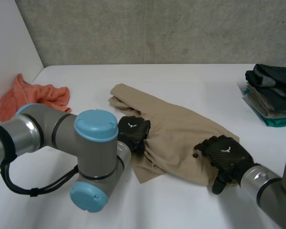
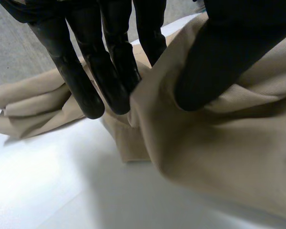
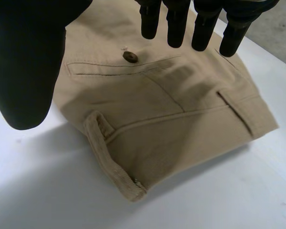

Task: Fold the laundry.

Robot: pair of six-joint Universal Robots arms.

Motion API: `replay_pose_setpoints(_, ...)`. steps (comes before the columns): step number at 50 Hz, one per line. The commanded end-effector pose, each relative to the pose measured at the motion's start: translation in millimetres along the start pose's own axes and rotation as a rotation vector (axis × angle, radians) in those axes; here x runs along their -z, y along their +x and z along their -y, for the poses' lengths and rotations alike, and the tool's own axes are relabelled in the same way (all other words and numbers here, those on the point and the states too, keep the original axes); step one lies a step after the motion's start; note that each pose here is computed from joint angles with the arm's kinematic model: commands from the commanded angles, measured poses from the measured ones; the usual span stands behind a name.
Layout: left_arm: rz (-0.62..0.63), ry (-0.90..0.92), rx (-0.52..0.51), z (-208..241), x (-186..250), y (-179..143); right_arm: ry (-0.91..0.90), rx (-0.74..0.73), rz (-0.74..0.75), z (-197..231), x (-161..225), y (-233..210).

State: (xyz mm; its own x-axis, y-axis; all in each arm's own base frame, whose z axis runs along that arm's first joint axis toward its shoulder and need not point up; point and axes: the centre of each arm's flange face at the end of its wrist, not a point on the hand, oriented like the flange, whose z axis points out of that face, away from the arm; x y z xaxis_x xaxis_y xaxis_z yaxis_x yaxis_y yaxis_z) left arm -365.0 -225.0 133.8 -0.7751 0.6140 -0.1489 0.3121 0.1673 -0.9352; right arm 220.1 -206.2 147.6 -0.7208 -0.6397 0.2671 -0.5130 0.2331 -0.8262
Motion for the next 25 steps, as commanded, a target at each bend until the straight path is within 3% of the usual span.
replay_pose_setpoints(1,0.007,0.031,0.001,9,-4,-1,0.027,0.033,-0.027,-11,-15,-8)
replay_pose_setpoints(7,0.024,0.128,0.008,49,14,-8,0.101,0.059,-0.141,-1,-26,7)
replay_pose_setpoints(16,0.044,0.315,0.023,122,70,-21,0.33,0.156,-0.306,73,4,42)
replay_pose_setpoints(21,0.049,0.344,-0.007,136,97,-25,0.366,0.172,-0.297,99,25,45)
replay_pose_setpoints(25,0.028,0.241,-0.073,115,112,-20,0.301,0.194,-0.223,99,32,40)
